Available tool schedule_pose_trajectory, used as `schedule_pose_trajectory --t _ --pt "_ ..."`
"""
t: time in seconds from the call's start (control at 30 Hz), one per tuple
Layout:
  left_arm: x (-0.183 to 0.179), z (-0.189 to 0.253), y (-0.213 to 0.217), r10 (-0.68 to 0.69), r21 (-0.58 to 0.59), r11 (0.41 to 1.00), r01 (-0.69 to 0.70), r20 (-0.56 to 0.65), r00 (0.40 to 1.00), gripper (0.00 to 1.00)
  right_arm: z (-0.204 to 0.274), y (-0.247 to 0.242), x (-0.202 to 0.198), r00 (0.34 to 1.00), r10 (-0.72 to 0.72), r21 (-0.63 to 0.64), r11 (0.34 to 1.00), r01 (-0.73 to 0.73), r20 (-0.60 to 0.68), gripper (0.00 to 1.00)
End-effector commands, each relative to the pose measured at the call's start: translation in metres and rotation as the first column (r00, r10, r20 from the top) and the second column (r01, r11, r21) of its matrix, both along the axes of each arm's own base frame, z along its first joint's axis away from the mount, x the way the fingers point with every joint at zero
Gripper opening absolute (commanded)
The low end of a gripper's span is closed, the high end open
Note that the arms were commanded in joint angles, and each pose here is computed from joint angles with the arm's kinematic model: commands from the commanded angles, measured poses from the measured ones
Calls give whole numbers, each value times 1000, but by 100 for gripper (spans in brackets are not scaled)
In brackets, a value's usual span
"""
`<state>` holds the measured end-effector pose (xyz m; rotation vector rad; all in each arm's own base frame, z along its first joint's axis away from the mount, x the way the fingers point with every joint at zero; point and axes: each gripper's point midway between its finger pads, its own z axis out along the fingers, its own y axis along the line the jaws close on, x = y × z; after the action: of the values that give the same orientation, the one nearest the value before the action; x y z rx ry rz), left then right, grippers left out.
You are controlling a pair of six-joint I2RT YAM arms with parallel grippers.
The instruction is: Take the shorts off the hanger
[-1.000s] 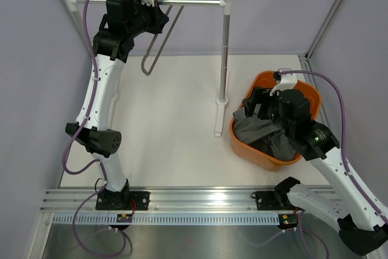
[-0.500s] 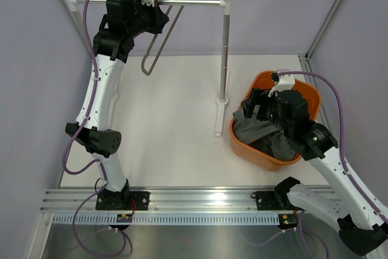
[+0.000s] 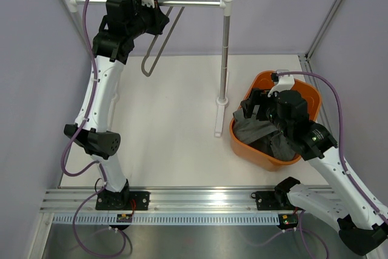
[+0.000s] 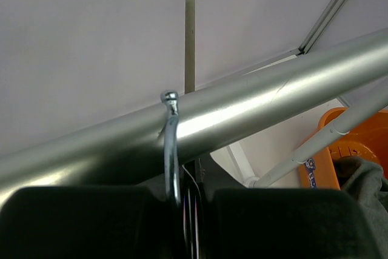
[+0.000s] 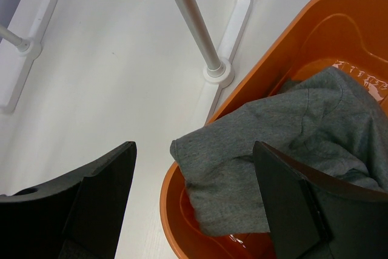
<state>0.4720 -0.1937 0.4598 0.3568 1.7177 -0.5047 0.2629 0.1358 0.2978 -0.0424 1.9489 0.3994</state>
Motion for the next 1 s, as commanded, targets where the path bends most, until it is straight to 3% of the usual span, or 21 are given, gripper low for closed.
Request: schedule_pose_trajectory --t 0.0,0.97 --pt "-14 40 5 13 -31 999 -9 110 994 6 7 2 3 1000 5 19 1000 -5 27 86" --pt "-26 49 4 13 -37 999 -8 136 991 15 -2 3 2 1000 6 17 1000 -7 14 87"
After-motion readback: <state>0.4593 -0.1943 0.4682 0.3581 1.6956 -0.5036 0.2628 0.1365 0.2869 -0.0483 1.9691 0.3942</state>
